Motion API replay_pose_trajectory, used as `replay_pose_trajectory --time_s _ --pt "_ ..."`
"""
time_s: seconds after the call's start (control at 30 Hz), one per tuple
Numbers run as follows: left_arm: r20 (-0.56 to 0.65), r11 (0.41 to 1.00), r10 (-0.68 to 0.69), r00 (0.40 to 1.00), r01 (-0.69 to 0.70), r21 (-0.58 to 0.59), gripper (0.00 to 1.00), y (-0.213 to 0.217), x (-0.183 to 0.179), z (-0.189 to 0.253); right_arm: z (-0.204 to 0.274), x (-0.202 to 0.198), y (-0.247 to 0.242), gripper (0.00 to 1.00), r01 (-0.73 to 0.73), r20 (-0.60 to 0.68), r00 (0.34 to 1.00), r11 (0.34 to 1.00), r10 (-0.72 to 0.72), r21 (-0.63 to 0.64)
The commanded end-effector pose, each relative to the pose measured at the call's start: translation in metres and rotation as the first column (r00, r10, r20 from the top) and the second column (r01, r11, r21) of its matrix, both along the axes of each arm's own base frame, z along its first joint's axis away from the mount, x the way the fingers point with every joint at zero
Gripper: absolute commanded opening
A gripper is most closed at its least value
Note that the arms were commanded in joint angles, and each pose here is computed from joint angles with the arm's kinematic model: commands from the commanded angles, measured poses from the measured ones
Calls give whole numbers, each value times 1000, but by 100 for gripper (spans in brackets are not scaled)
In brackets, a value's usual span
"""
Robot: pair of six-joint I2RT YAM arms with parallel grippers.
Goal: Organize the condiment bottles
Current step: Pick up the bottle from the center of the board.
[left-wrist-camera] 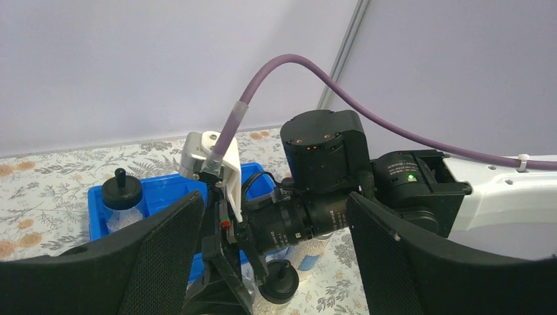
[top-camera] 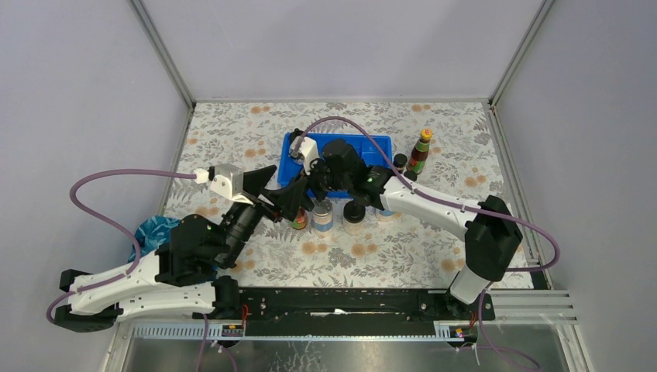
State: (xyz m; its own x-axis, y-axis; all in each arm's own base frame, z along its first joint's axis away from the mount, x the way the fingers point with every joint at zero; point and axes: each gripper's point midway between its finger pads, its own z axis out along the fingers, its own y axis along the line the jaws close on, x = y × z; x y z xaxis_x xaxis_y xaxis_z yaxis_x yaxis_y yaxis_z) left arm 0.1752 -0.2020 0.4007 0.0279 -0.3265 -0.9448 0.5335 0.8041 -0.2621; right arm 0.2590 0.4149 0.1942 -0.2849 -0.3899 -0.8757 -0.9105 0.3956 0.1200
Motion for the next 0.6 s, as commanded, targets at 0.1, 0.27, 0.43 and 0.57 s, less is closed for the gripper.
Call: replay_pose_trajectory --time_s 0.1,0.27,0.43,0.57 --pt "14 1000 -13 1000 13 28 84 -1 -2 -2 26 1 26 81 -47 72 996 997 42 59" --pt "13 1000 -13 1000 13 28 84 0 -2 -3 22 -2 34 81 -62 64 996 997 59 55" --pt "14 1000 -15 1000 14 24 84 1 -3 -3 18 -5 41 80 -76 61 995 996 73 49" --pt "16 1000 -15 1000 15 25 84 2 -3 -3 13 -7 44 79 -82 56 995 996 79 43"
